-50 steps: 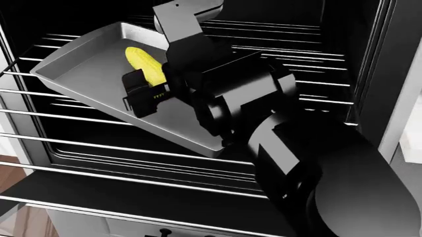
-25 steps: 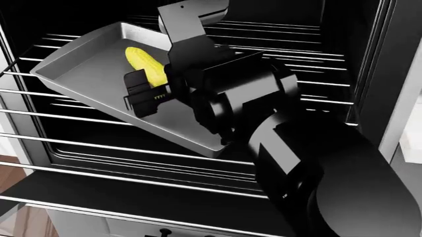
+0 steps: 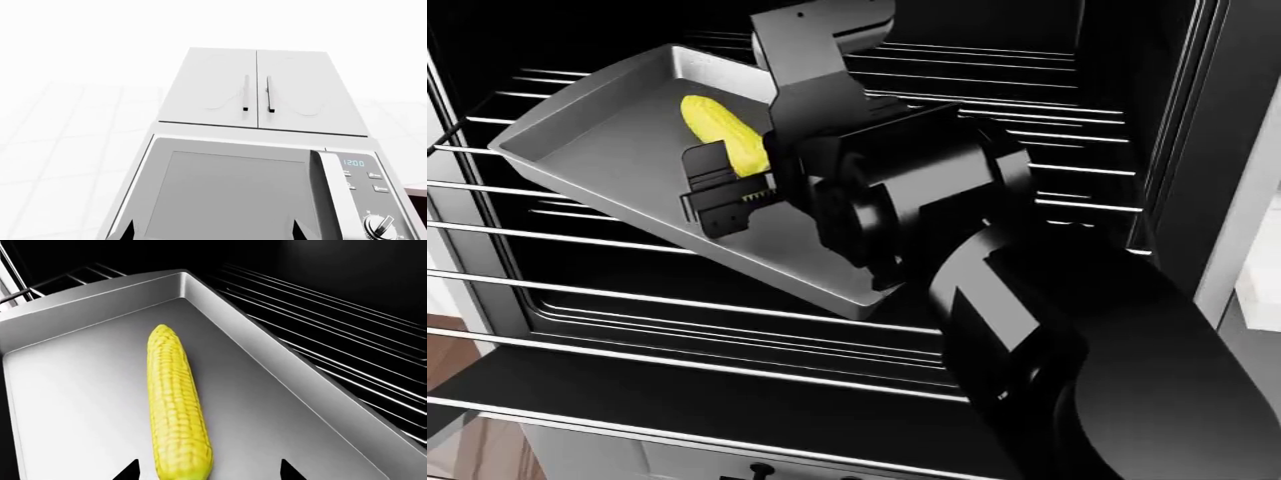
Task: Pick the corn from the top rack in the oven and place it on the plate on the counter.
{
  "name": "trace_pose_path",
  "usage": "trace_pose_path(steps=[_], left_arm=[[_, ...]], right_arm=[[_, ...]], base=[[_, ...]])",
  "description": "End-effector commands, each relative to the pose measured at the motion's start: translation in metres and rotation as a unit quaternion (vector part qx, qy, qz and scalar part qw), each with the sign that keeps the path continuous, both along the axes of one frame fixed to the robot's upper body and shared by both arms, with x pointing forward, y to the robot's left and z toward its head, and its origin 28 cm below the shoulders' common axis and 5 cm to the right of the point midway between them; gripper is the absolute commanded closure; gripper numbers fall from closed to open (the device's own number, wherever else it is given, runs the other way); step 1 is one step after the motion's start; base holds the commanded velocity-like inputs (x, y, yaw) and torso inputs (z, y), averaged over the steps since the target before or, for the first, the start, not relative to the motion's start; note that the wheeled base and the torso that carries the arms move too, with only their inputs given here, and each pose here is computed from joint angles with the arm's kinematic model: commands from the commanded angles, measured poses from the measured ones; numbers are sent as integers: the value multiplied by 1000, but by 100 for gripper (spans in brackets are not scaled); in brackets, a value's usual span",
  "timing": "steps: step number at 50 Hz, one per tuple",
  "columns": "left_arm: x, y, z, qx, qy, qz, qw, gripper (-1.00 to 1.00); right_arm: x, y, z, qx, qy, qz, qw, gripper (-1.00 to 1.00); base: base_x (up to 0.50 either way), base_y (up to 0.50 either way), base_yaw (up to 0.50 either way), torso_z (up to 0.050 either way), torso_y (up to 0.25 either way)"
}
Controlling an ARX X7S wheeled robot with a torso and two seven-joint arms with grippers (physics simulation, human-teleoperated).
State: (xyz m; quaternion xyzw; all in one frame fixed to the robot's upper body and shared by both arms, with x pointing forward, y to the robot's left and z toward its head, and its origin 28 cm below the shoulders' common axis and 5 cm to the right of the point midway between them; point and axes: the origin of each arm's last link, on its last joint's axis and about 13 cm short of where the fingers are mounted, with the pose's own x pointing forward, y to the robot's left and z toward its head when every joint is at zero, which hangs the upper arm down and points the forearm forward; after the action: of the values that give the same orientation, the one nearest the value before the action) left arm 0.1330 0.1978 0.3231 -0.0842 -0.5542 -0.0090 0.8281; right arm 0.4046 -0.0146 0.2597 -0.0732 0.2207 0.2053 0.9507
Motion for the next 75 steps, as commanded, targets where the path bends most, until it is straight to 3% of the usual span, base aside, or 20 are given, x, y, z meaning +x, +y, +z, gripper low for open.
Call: trace_pose_path(steps=[1,8,9,31,52,75], left_arm=[[0,0,-1,-2,-1,-1,1000,-100],[0,1,-2,-2,-1,2,1000,-100],[0,1,-2,-2,-1,2,1000,-100],[0,0,-1,0,-1,1,1000,-100],[-2,-5,7,11,-9,-7,1000,-100],[-6,-15,20,28,-19,-15,999,-100]], right_arm=[[-1,-3,-12,-50,9,-11,999,-100],[-1,-3,-15,-43,12,-14,999,-100],[-1,-3,-14,-36,7,-21,999,100],[1,-4,-14,-15,6,-31,999,100],[6,2,0,26,-53,-24,998,100],[5,10,25,115,-74,5,991,100]], base=[[0,0,0,0,0],[0,0,0,0,0],[0,0,0,0,0],[0,0,0,-1,0],[0,0,0,0,0],[0,0,0,0,0]])
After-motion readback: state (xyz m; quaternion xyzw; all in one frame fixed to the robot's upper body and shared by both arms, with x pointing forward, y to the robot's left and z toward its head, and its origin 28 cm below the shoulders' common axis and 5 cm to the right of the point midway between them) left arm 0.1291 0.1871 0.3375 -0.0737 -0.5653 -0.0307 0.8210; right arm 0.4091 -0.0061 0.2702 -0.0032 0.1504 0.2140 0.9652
